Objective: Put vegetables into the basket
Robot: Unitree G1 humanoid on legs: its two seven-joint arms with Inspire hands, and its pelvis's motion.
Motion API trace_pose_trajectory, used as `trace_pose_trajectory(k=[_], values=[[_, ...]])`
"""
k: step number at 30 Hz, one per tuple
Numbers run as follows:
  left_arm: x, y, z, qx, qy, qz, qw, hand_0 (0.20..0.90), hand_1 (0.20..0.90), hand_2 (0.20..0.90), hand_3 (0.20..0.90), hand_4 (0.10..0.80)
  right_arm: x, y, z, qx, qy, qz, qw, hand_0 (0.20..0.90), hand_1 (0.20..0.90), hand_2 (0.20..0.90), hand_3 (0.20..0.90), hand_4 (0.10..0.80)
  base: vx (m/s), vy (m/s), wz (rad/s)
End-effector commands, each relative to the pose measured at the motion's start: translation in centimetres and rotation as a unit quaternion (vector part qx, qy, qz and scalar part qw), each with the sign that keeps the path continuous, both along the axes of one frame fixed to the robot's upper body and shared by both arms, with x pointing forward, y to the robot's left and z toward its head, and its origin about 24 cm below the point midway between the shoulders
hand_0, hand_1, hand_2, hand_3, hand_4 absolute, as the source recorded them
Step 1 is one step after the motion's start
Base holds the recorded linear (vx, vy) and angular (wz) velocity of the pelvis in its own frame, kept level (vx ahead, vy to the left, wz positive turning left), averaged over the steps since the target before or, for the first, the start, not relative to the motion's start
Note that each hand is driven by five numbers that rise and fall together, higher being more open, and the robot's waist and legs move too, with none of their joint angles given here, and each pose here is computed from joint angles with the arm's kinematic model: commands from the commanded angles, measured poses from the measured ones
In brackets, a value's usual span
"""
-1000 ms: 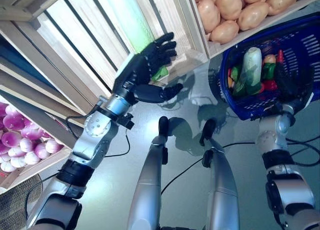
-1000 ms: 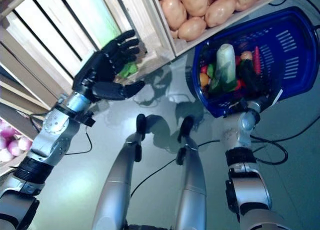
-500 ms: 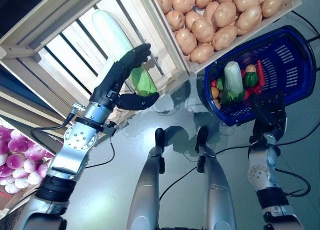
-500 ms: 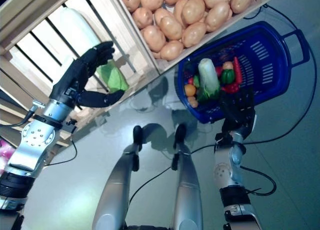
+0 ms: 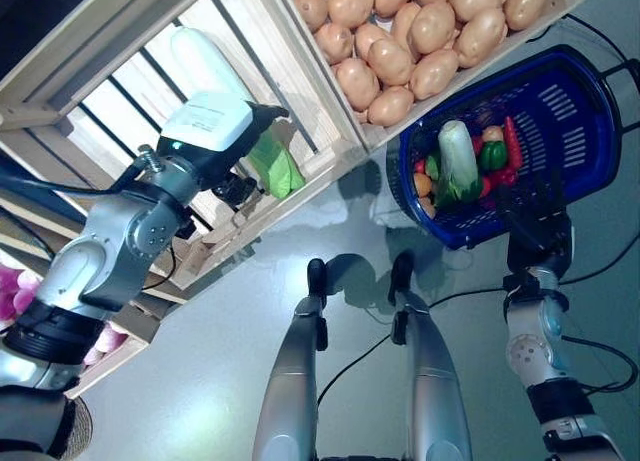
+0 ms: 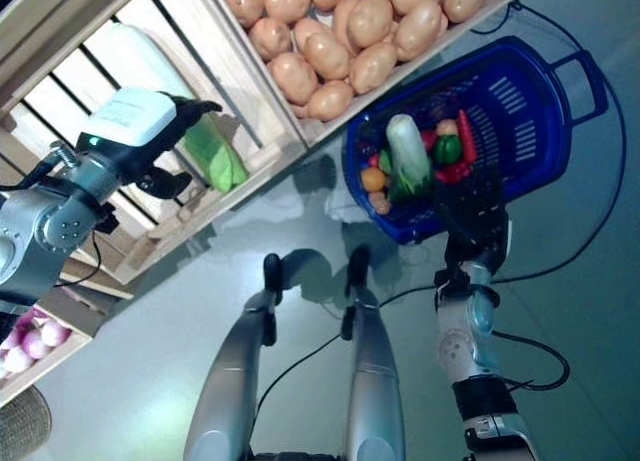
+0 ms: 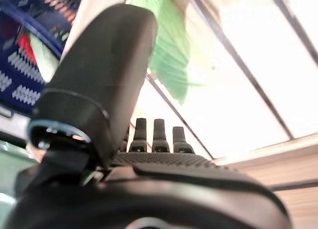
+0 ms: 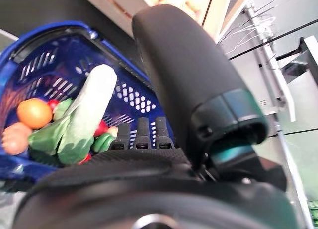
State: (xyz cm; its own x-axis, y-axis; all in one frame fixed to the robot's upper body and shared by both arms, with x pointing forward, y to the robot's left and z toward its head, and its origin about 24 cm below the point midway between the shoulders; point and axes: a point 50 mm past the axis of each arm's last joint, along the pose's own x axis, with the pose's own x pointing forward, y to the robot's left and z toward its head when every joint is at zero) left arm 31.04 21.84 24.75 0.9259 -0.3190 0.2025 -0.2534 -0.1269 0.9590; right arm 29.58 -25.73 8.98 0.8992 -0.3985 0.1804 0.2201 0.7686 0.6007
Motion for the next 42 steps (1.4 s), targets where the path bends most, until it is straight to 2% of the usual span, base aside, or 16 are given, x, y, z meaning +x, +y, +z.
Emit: trace_pose_trajectory(k=[1, 5, 9, 16, 20, 24, 36, 42], values=[[-1.6, -0.6, 5.5, 0.09, -0.146, 0.009, 0.985, 0.9, 0.9, 0.9, 0.9, 0.8, -0.7, -1.9, 5.4, -0.067, -0.12, -0.002, 0.991, 0.9, 0.9, 0.9, 0.9, 0.8, 0.0, 0.0, 0.0], [-1.7, 0.5, 6.3, 0.11, -0.231, 0.045, 0.966, 0.9, 0.9, 0.9, 0.9, 0.8, -0.7, -2.0, 4.8, -0.056, -0.108, -0.002, 0.993, 0.9, 0.9, 0.9, 0.9, 0.8, 0.0, 0.0, 0.0], [-1.9, 2.1, 5.3, 0.164, -0.292, 0.041, 0.941, 0.9, 0.9, 0.9, 0.9, 0.8, -0.9, -2.3, 4.3, -0.05, -0.104, -0.003, 0.993, 0.9, 0.9, 0.9, 0.9, 0.8, 0.0, 0.0, 0.0], [-1.3, 4.1, 2.3, 0.24, -0.228, 0.06, 0.942, 0.9, 0.9, 0.9, 0.9, 0.8, -0.9, -2.8, 4.9, -0.068, -0.103, -0.004, 0.992, 0.9, 0.9, 0.9, 0.9, 0.8, 0.001, 0.01, 0.0], [-1.2, 4.9, 2.0, 0.257, -0.232, 0.077, 0.935, 0.9, 0.9, 0.9, 0.9, 0.8, -0.9, -3.2, 5.2, -0.065, -0.104, -0.004, 0.992, 0.9, 0.9, 0.9, 0.9, 0.8, -0.018, 0.004, -0.02], [-1.7, 5.0, 1.0, 0.237, -0.277, 0.024, 0.931, 0.9, 0.9, 0.9, 0.9, 0.8, -0.9, -3.3, 5.3, -0.068, -0.105, -0.003, 0.992, 0.9, 0.9, 0.9, 0.9, 0.8, -0.012, 0.004, 0.0], [-0.8, 4.2, -0.5, 0.225, -0.317, -0.073, 0.919, 0.9, 0.9, 0.9, 0.9, 0.8, 0.2, -2.2, 6.5, -0.089, -0.11, 0.004, 0.99, 0.9, 0.9, 0.9, 0.9, 0.8, -0.02, 0.016, -0.01], [0.0, 3.8, -0.6, 0.215, -0.33, -0.091, 0.915, 0.9, 0.9, 0.9, 0.9, 0.8, 0.9, -1.4, 6.8, -0.092, -0.109, 0.015, 0.99, 0.9, 0.9, 0.9, 0.9, 0.8, -0.006, 0.006, 0.0]])
